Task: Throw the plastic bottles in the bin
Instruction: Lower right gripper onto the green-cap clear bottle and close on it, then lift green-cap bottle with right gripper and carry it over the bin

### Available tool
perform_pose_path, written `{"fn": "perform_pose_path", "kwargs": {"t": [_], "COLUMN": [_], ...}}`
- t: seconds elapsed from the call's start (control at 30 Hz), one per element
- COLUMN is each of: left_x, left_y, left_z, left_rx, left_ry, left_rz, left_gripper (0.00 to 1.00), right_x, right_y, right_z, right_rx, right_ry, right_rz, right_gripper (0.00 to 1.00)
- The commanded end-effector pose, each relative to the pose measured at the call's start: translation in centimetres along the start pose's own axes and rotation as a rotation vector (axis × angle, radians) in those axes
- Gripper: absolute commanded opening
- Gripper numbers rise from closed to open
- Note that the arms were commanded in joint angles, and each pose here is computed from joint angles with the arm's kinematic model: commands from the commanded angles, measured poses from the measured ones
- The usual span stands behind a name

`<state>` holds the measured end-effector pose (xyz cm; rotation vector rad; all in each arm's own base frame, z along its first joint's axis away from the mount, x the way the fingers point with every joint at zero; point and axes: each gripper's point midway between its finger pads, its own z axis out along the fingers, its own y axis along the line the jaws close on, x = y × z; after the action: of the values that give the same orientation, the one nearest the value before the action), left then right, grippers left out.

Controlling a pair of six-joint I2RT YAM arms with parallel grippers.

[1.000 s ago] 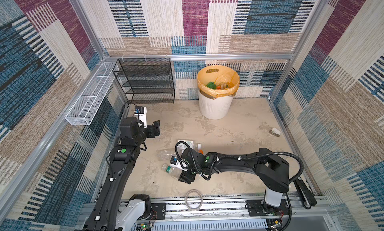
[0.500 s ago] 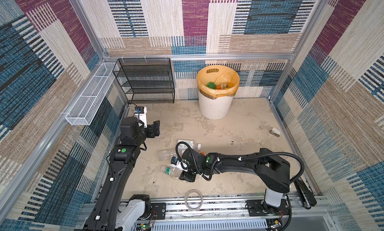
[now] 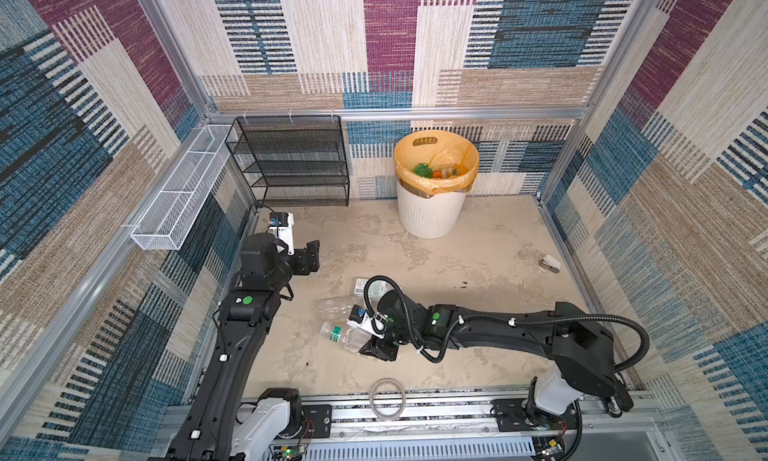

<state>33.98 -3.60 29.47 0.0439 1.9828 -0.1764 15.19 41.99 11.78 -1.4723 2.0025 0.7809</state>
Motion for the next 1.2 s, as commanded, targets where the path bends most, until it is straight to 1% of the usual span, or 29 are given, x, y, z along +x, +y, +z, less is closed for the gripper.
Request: {"fn": "perform_pose_path", "kwargs": {"t": [0.0, 0.2, 0.33, 0.43, 0.53, 0.63, 0.7, 0.83, 0.87, 0.97, 1.07, 1.17], "left_x": [-0.2, -0.3, -0.4, -0.3, -0.1, -0.1, 0.3, 1.1, 1.3, 2.0, 2.8, 3.6], "left_y": [-0.2, -0.4, -1.1, -2.0, -3.5, -5.2, -6.5, -9.3, -9.9, -11.5, -12.6, -13.5], "left_z": [0.0, -0.1, -0.2, -0.1, -0.3, -0.8, -1.1, -1.7, -2.0, -2.6, -3.0, -3.3], "left_rx": [0.013, 0.024, 0.062, 0.107, 0.153, 0.189, 0.216, 0.285, 0.308, 0.37, 0.398, 0.414], "left_ry": [-0.009, -0.013, -0.027, -0.028, -0.033, -0.05, -0.054, -0.066, -0.072, -0.085, -0.077, -0.062], "left_rz": [-0.007, -0.01, -0.006, 0.007, 0.047, 0.098, 0.14, 0.208, 0.208, 0.192, 0.185, 0.203], "left_gripper": [0.85, 0.85, 0.85, 0.84, 0.84, 0.84, 0.84, 0.84, 0.84, 0.83, 0.83, 0.83], "right_x": [-1.6, -3.8, -5.0, -5.8, -6.2, -6.0, -5.7, -5.0, -4.9, -4.3, -4.2, -5.6], "right_y": [0.1, -1.1, -4.2, -7.3, -10.5, -13.3, -14.4, -14.4, -13.8, -11.9, -10.4, -10.2], "right_z": [-1.3, -5.1, -8.9, -12.8, -17.4, -22.8, -27.0, -35.4, -37.6, -42.3, -45.5, -47.5], "right_rx": [0.004, 0.043, 0.142, 0.268, 0.421, 0.592, 0.706, 0.908, 0.951, 1.054, 1.146, 1.209], "right_ry": [-0.073, -0.194, -0.307, -0.415, -0.528, -0.663, -0.779, -1.051, -1.129, -1.301, -1.39, -1.405], "right_rz": [0.018, 0.061, 0.107, 0.144, 0.179, 0.221, 0.234, 0.211, 0.192, 0.123, 0.049, -0.014], "right_gripper": [0.42, 0.43, 0.43, 0.44, 0.44, 0.44, 0.44, 0.45, 0.45, 0.45, 0.45, 0.47]}}
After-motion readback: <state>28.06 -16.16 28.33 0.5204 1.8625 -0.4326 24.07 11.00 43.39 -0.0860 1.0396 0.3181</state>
